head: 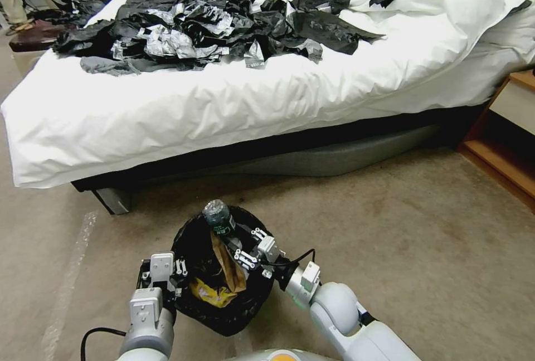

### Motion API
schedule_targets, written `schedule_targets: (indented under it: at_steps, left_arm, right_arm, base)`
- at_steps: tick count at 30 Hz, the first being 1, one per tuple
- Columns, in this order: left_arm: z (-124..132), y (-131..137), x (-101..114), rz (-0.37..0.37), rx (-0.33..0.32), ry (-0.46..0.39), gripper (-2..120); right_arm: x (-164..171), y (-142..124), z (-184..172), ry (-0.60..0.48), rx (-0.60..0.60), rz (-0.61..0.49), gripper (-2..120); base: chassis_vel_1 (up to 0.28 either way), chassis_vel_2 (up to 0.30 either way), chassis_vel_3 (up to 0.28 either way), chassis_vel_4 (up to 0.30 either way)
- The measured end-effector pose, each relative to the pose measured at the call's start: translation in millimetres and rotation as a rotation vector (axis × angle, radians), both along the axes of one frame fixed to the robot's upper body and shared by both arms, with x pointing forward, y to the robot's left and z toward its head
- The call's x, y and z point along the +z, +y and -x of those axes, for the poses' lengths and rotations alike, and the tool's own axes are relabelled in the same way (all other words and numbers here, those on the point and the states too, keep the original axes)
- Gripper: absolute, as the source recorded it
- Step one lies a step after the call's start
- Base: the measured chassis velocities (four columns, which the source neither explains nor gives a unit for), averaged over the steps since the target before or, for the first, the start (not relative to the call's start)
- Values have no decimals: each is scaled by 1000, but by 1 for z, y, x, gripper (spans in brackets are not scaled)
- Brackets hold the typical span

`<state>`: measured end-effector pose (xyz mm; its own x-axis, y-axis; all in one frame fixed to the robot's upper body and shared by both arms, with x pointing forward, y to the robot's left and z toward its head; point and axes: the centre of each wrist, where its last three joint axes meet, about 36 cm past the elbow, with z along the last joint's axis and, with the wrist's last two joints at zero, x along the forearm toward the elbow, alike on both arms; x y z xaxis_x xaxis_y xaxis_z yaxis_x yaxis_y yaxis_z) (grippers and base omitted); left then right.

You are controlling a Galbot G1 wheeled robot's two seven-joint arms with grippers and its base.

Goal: Pick up the trash bin, then pick up the garbage from the floor and place it into the trash bin.

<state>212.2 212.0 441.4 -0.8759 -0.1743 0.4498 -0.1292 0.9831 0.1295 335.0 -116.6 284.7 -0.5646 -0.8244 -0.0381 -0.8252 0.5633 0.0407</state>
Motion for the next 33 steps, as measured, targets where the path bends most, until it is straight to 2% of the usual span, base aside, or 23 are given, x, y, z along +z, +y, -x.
schedule_targets:
  at_steps: [2, 4, 7, 10, 20, 23, 25, 28, 29, 31, 33]
  left_arm:
    - [-1, 0, 0, 1, -1, -2, 3]
    - [-1, 0, 1, 2, -1, -2, 3]
    - [-3, 0, 1, 4, -2, -4, 3]
    - [-3, 0, 1, 5, -3, -3, 3]
    - [-5, 3, 1, -1, -1, -3, 3]
    - [-6, 3, -1, 0, 0, 2, 3]
    - [-6, 3, -1, 0, 0, 3, 3]
    - [-6, 3, -4, -3, 0, 10, 3]
    - [-6, 3, -4, -3, 0, 10, 3]
    - [-6, 4, -5, -8, -1, 13, 3]
    - [-6, 4, -5, -9, -1, 15, 3]
  right_arm:
    - [-1, -7, 6, -1, 1, 7, 73]
    - [-2, -8, 7, -3, 0, 10, 76]
    - [-2, -14, 10, -5, -4, 13, 92]
    - [1, -15, 12, -12, -3, 13, 99]
    - [32, -21, 14, -100, 7, -4, 100]
    - [61, -25, 18, -183, -20, -45, 100]
    - [67, -26, 18, -196, -31, -55, 100]
    - [110, -30, 25, -276, -149, -144, 100]
    - [110, -30, 25, -276, -149, -144, 100]
    - [140, -36, 31, -318, -259, -210, 100]
    - [146, -38, 33, -328, -286, -221, 100]
  base:
    - [0, 0, 0, 0]
    - [0, 0, 0, 0]
    - [0, 0, 0, 0]
    - [0, 0, 0, 0]
    - [0, 0, 0, 0]
    - [0, 0, 0, 0]
    - [0, 0, 0, 0]
    - [0, 0, 0, 0]
    - [0, 0, 0, 0]
    - [0, 0, 0, 0]
    - [0, 0, 0, 0]
